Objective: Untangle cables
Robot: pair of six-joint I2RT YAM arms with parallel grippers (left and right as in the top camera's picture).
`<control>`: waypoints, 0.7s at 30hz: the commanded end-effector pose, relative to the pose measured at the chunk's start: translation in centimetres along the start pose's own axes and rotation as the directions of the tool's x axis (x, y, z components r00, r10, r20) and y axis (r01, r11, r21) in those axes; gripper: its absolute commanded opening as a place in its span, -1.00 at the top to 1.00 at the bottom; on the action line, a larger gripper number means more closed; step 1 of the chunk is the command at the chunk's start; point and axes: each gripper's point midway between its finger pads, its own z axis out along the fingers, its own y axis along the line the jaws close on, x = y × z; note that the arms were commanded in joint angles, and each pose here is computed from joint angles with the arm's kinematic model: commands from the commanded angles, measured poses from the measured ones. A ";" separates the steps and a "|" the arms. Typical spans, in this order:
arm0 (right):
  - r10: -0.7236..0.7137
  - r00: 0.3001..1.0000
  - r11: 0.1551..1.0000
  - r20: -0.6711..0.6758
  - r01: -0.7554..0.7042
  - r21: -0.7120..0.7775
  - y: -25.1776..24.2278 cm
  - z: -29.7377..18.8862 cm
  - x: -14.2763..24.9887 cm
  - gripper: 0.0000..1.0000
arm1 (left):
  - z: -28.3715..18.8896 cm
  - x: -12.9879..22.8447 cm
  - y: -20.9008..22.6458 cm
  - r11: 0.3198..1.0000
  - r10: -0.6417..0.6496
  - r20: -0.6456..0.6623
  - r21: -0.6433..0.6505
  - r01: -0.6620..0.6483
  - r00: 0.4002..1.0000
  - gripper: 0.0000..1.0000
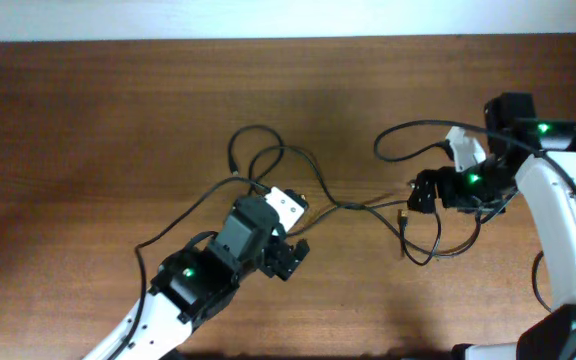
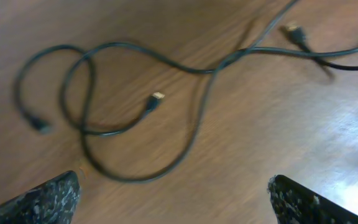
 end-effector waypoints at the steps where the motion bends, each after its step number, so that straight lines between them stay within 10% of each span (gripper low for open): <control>1: -0.024 1.000 0.999 -0.019 0.023 -0.024 0.8 0.7 0.6 -0.98 | -1.1 0.1 2.0 0.994 -0.007 0.007 -0.104 0.008 1.000 -0.98; 21: 0.005 0.991 0.999 -0.132 -0.010 -0.034 2.3 8.2 4.3 -0.84 | -2.8 0.9 3.5 0.982 -0.007 0.000 -0.188 0.007 1.000 -0.97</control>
